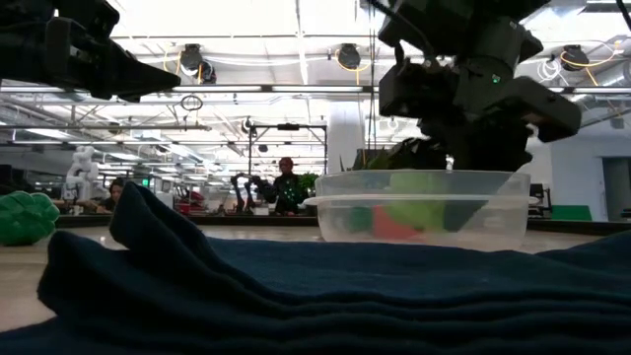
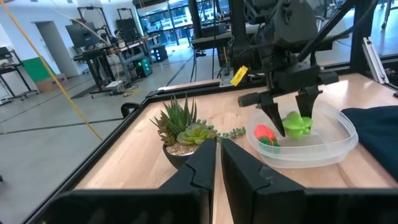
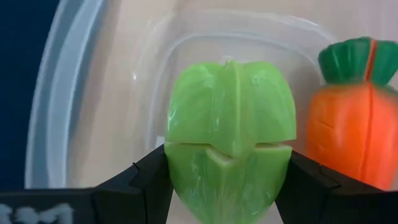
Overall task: Pick and placing Produce into tupperware
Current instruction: Put the green starfruit into the transparent bin, then put the green bell pepper into the transparent bin
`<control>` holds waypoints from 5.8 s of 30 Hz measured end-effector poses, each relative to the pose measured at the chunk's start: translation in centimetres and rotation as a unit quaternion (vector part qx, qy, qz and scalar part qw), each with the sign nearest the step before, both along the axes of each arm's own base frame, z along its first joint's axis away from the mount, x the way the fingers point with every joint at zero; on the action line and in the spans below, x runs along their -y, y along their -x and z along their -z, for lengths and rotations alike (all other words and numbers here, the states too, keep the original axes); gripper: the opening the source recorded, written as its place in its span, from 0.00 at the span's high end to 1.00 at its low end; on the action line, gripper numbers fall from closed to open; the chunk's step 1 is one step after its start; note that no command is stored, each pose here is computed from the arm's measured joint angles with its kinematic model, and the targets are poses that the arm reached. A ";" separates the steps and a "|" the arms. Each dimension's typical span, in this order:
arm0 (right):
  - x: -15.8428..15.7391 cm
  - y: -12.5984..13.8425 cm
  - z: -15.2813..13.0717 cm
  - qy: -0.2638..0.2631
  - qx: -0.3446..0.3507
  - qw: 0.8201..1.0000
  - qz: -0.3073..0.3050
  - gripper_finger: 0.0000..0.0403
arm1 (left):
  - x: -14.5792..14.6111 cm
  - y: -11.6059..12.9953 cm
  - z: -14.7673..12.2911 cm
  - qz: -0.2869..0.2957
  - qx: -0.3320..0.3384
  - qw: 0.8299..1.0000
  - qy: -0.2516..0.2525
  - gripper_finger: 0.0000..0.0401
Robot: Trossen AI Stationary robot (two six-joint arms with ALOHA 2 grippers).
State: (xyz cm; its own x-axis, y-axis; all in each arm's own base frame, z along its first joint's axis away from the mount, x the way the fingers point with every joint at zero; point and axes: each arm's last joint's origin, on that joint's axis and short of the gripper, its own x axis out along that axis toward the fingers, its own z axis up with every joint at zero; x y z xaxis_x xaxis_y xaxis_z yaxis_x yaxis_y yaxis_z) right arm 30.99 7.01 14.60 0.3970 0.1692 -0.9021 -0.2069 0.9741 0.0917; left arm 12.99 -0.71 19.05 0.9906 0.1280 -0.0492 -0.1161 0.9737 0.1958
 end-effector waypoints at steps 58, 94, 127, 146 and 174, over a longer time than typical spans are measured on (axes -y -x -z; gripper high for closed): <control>0.7 1.6 -5.1 0.040 0.074 0.996 0.042 0.58 | 0.0 0.0 0.1 0.000 -0.004 1.000 -0.001 0.92; 2.8 8.9 -10.3 -0.011 0.277 0.956 0.098 1.00 | 0.0 0.1 -0.3 -0.017 0.010 1.000 -0.022 0.92; 6.4 20.0 -5.7 -0.038 0.511 0.845 0.150 1.00 | 0.0 0.1 -0.1 -0.009 0.000 1.000 -0.020 0.92; 6.4 20.3 -5.4 0.002 0.502 0.855 0.126 1.00 | 0.0 0.1 0.1 -0.010 -0.009 1.000 -0.010 0.92; 6.2 21.2 -4.0 -0.074 0.539 0.832 0.104 1.00 | -0.1 0.1 0.3 -0.008 -0.012 0.999 0.030 0.92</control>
State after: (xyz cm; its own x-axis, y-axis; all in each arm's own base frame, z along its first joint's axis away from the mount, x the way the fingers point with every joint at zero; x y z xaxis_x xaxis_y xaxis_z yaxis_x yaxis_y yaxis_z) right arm 9.79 0.85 18.57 0.9971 0.0730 0.0224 -0.0747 0.9936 0.0843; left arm 12.85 -0.59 18.74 0.9867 0.1405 -0.0819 -0.1281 0.9818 0.1403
